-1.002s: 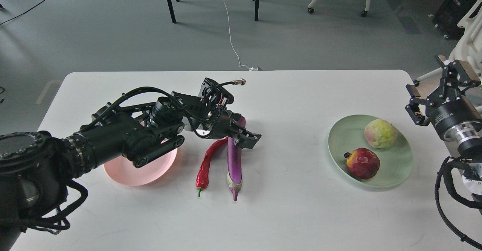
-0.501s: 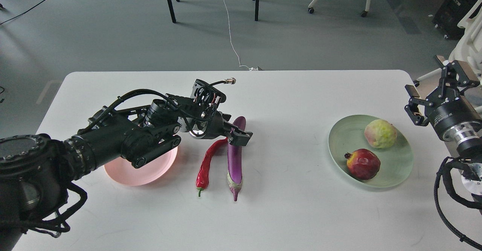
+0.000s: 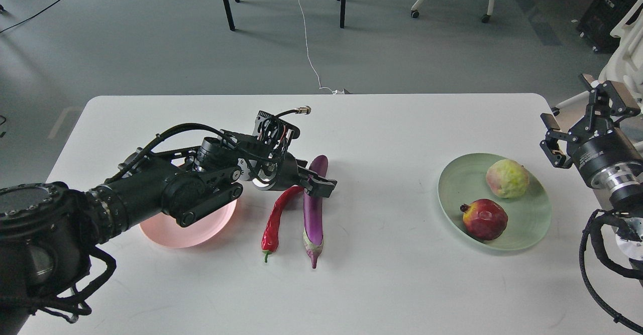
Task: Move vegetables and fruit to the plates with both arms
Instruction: 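Grasp the purple eggplant with the left gripper, then lift the eggplant and lay it on the pink plate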
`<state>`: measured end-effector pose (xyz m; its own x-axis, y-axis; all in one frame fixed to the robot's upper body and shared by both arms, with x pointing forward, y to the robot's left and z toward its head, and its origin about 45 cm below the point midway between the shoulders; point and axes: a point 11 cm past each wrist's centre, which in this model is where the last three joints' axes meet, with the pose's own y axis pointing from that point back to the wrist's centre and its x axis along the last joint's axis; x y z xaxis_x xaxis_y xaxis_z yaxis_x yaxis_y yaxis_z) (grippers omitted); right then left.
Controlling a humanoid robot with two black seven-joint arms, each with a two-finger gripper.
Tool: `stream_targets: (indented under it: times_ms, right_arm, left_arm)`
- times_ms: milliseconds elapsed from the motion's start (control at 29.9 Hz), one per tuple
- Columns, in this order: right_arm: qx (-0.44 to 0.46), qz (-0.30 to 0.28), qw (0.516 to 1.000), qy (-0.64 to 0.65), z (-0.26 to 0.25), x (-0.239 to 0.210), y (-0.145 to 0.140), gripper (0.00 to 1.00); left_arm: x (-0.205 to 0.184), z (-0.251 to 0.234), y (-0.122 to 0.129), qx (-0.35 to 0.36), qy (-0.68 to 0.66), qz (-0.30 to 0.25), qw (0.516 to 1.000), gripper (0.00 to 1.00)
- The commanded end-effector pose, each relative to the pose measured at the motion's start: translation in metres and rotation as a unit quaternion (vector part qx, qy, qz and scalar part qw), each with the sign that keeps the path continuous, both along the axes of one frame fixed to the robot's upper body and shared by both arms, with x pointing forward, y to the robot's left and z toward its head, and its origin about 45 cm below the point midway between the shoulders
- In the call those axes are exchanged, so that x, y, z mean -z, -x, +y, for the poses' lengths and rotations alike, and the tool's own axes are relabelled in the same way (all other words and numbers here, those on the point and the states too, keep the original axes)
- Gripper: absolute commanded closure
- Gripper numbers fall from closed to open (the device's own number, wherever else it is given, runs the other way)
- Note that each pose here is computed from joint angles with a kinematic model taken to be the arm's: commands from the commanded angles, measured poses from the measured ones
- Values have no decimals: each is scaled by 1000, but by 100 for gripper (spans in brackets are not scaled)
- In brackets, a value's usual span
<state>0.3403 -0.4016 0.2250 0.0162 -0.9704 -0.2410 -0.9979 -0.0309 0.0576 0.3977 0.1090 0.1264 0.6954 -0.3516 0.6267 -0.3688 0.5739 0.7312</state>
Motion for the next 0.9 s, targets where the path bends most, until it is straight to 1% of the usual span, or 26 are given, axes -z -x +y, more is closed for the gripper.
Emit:
stream_targets:
  times_ms: [0,33,67,134,200,301,367,434,501,701,801,868]
  right_arm:
    - [1,0,1000,0,0,0,0,4]
    - [0,0,1000,-1,0,0,0,4]
    - [0,0,1000,-1,0,0,0,4]
    - [1,0,1000,0,0,0,0,4]
    - [0,1,1000,0,0,1,0,4]
    - [0,1,1000,0,0,1,0,4]
    - [0,1,1000,0,0,1,0,4]
    - [0,3,1000,1,0,2,1,4]
    - [0,4,1000,1,0,3,2,4]
    - [0,4,1000,1,0,3,2,4]
    - [0,4,1000,1,0,3,2,4]
    - [0,4,1000,1,0,3,2,4]
  left_arm:
    - [2,-1,2,0,2,4,1000,11]
    - [2,-1,2,-2,5,7,1000,16]
    - [2,-1,3,-6,11,13,1000,25]
    - [2,-3,4,-14,23,25,999,46]
    - [1,-5,6,-20,34,34,999,62]
    - [-7,-17,9,-36,77,57,995,79]
    - [-8,-17,6,-78,92,75,990,89]
    - [-10,-19,5,-117,107,96,983,90]
    - [-14,-25,8,-131,124,115,977,91]
    - [-29,-36,9,-126,152,123,973,90]
    - [-49,-41,2,-128,178,123,968,90]
    - [-62,-33,-5,-130,183,117,967,90]
